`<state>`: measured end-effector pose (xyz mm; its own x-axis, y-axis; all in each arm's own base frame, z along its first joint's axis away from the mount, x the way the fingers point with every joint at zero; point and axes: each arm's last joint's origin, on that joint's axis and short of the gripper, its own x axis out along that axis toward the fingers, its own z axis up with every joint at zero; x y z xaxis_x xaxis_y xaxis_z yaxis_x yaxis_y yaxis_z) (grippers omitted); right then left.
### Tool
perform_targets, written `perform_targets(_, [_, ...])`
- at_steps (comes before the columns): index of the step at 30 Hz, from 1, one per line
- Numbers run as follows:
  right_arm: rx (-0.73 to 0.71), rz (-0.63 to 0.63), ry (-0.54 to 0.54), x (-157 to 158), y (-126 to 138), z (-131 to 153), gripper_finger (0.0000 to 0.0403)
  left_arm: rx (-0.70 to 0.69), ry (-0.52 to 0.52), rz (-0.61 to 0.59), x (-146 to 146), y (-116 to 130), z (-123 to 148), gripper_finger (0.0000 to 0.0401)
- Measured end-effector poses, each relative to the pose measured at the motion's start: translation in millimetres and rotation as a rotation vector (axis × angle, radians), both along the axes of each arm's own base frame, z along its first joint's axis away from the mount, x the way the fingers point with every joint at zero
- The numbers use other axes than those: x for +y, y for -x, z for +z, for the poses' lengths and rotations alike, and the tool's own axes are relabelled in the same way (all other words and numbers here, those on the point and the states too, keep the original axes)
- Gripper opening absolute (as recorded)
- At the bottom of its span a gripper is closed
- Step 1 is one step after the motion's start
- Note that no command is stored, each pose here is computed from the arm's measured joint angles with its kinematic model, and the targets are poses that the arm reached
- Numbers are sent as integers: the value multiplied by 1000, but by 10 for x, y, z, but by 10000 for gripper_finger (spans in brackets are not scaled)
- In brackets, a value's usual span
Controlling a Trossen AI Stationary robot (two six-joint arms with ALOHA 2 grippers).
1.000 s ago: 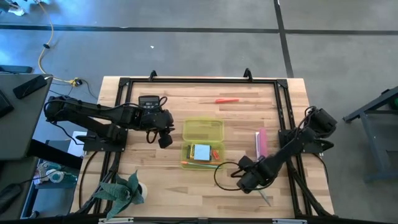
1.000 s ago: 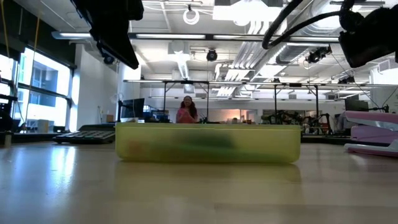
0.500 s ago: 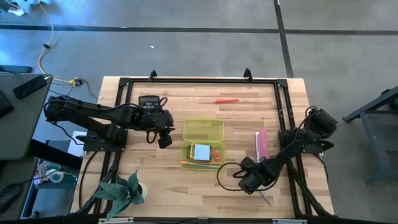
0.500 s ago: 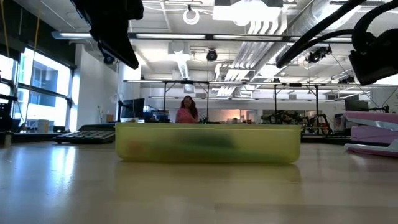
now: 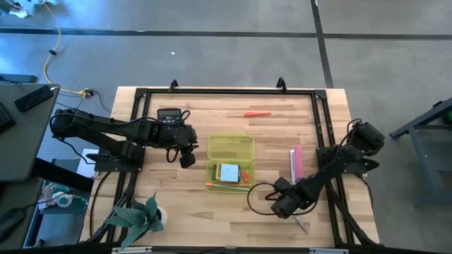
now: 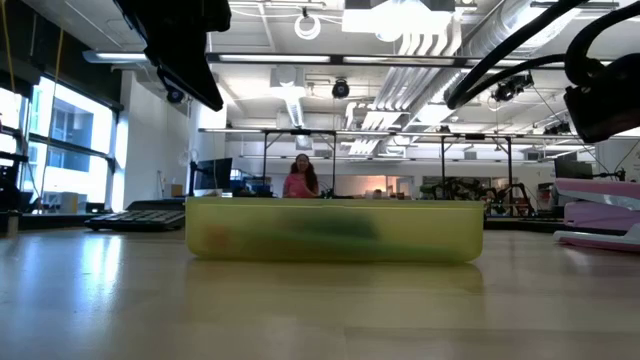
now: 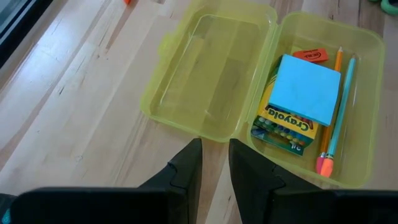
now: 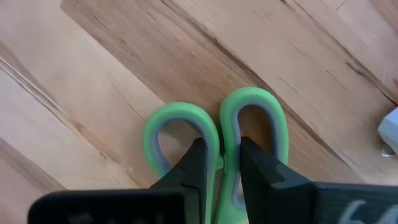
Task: Pack school essentials
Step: Put the green scissors into the yellow supply box
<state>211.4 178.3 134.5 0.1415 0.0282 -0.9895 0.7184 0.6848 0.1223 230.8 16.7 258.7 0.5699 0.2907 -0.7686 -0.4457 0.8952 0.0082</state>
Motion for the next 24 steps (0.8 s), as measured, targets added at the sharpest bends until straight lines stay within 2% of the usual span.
perform_targets(7, [-27,57,27,36,-53,64,57,0,0,0,0,0,1,71])
perform_targets(16, [-221,159,77,59,-270,301,56,0,0,0,0,0,1,70])
perform_targets(24, [-288,285,141,-32,-489,471,56,1,-2,-2,0,1,2,70])
